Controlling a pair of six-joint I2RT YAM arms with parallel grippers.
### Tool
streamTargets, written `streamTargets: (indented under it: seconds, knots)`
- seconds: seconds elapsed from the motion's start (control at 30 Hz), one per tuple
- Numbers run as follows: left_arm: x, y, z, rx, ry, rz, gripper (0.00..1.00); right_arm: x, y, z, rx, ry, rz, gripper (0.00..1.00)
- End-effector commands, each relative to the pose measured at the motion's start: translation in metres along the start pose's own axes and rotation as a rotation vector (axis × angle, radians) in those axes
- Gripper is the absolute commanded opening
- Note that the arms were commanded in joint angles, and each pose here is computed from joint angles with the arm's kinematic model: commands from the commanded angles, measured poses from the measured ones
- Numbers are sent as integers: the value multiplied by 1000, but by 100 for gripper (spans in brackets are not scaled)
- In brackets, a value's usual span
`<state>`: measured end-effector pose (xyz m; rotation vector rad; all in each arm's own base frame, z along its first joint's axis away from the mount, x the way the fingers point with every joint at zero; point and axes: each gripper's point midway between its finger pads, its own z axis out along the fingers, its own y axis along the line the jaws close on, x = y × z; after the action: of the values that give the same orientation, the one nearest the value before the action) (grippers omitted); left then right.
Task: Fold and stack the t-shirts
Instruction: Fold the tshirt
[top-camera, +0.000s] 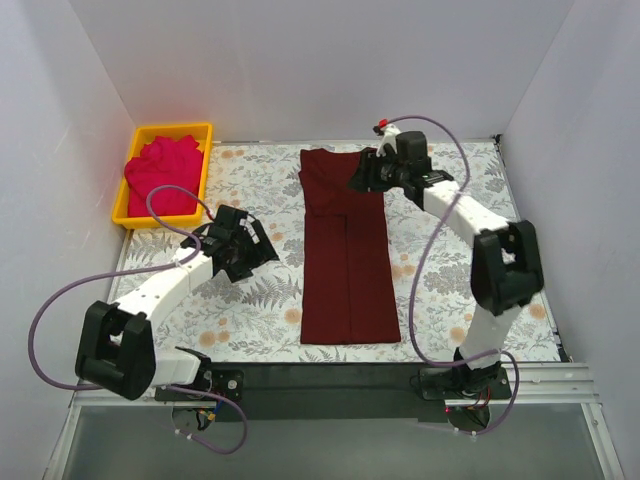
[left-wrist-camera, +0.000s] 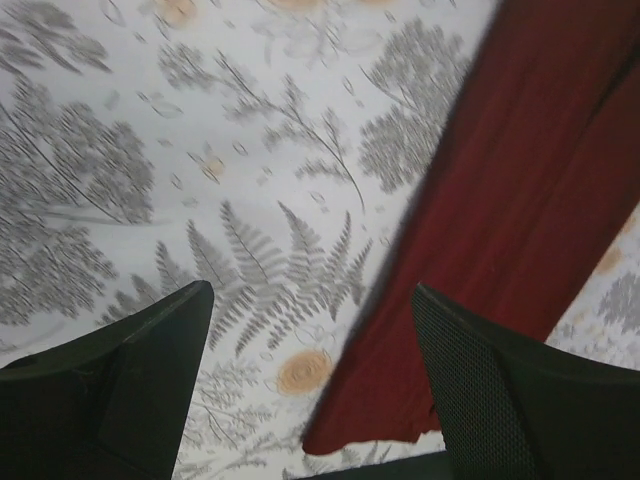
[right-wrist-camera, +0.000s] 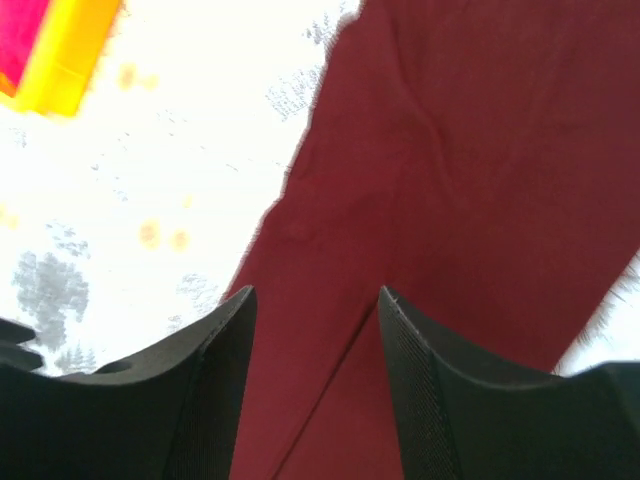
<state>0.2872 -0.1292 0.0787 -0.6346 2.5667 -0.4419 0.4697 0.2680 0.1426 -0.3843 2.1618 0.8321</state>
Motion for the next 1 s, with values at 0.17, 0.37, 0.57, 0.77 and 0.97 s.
streamTargets:
  seconds: [0.17, 0.37, 0.57, 0.77, 0.97]
  knots:
    - [98, -14, -44, 19, 157, 52, 80, 95, 23, -134, 203, 146, 24, 63]
    - [161, -9, -50, -12, 273, 121, 80, 214, 27, -195, 321, 353, 87, 64]
    - [195, -3, -40, -114, 291, 178, 68, 286, 40, -221, 281, 427, 203, 57]
    - [199, -5, -34, -130, 282, 163, 60, 314, 39, -223, 282, 465, 247, 52]
    - [205, -5, -25, -152, 289, 173, 60, 326, 35, -222, 305, 504, 257, 49]
